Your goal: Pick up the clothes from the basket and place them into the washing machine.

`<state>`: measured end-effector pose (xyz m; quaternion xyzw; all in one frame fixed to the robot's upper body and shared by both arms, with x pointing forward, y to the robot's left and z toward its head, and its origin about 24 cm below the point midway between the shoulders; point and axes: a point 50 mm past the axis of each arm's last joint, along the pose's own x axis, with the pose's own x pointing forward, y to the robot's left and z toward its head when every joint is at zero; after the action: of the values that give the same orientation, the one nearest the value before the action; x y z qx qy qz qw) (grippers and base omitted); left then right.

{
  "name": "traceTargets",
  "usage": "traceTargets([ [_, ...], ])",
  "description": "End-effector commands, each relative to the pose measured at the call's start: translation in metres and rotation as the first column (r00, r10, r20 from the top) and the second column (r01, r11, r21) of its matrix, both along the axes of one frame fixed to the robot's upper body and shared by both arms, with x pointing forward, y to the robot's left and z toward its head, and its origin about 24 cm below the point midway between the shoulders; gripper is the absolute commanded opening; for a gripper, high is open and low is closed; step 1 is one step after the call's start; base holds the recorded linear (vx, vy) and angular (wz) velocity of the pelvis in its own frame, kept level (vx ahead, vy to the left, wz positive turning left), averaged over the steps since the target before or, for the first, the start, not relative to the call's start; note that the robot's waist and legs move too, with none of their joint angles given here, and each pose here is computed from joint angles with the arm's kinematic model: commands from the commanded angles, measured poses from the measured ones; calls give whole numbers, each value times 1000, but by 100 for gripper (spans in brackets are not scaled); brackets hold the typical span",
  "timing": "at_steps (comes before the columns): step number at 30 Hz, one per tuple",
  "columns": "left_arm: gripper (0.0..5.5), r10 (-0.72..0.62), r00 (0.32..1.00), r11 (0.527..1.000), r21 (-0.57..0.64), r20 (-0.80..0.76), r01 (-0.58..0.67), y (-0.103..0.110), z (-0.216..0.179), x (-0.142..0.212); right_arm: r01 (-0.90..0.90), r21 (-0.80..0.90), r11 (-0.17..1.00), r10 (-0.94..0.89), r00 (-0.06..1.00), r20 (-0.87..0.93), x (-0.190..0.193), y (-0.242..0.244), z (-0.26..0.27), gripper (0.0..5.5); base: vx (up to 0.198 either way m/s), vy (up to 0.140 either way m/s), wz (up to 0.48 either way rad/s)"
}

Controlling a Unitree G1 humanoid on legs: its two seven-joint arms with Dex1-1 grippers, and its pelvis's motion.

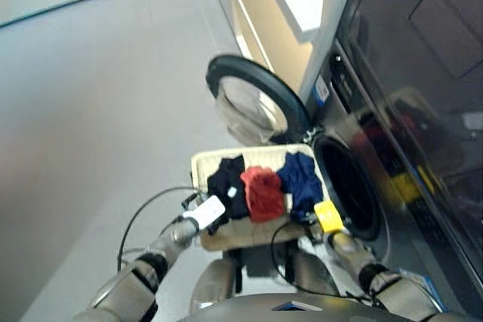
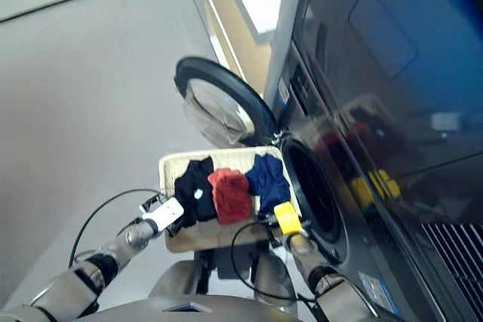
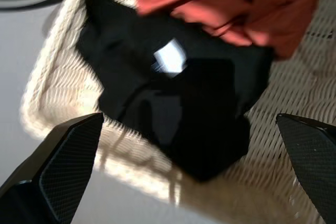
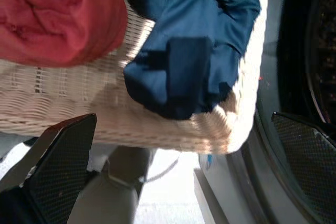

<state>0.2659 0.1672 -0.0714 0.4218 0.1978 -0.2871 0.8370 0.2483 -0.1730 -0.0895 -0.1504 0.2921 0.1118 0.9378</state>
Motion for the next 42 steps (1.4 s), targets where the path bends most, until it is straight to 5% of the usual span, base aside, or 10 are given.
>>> traceTargets([
  [1, 550, 50, 993, 999, -21, 111, -48, 2, 20, 23, -48, 67, 997, 36, 986, 160, 23, 14, 28, 550, -76, 4, 36],
  [20, 550, 336, 846, 942, -143, 415, -305, 46, 123, 101, -167, 219, 961, 29, 852, 523, 88, 57, 128, 550, -20, 3, 10],
  [25, 550, 445, 773, 895, -263, 452, -361, 60, 155, 113, -218, 239, 946, 46, 823, 567, 93, 70, 143, 550, 0, 0, 0],
  [36, 550, 484, 704, 875, -277, 521, -396, 88, 192, 121, -332, 301, 894, 74, 772, 632, 87, 86, 165, 550, -2, 10, 2],
  [37, 231, 491, 705, 871, -282, 512, -402, 88, 190, 120, -329, 303, 894, 75, 777, 625, 86, 86, 162, 550, -2, 19, -184],
  [38, 0, 496, 712, 868, -283, 497, -407, 87, 187, 120, -328, 305, 894, 75, 781, 620, 85, 87, 161, 550, 1, 10, -177],
  [42, 0, 494, 732, 868, -322, 469, -379, 76, 182, 121, -330, 301, 895, 83, 786, 613, 82, 85, 156, 550, 0, 0, 0],
])
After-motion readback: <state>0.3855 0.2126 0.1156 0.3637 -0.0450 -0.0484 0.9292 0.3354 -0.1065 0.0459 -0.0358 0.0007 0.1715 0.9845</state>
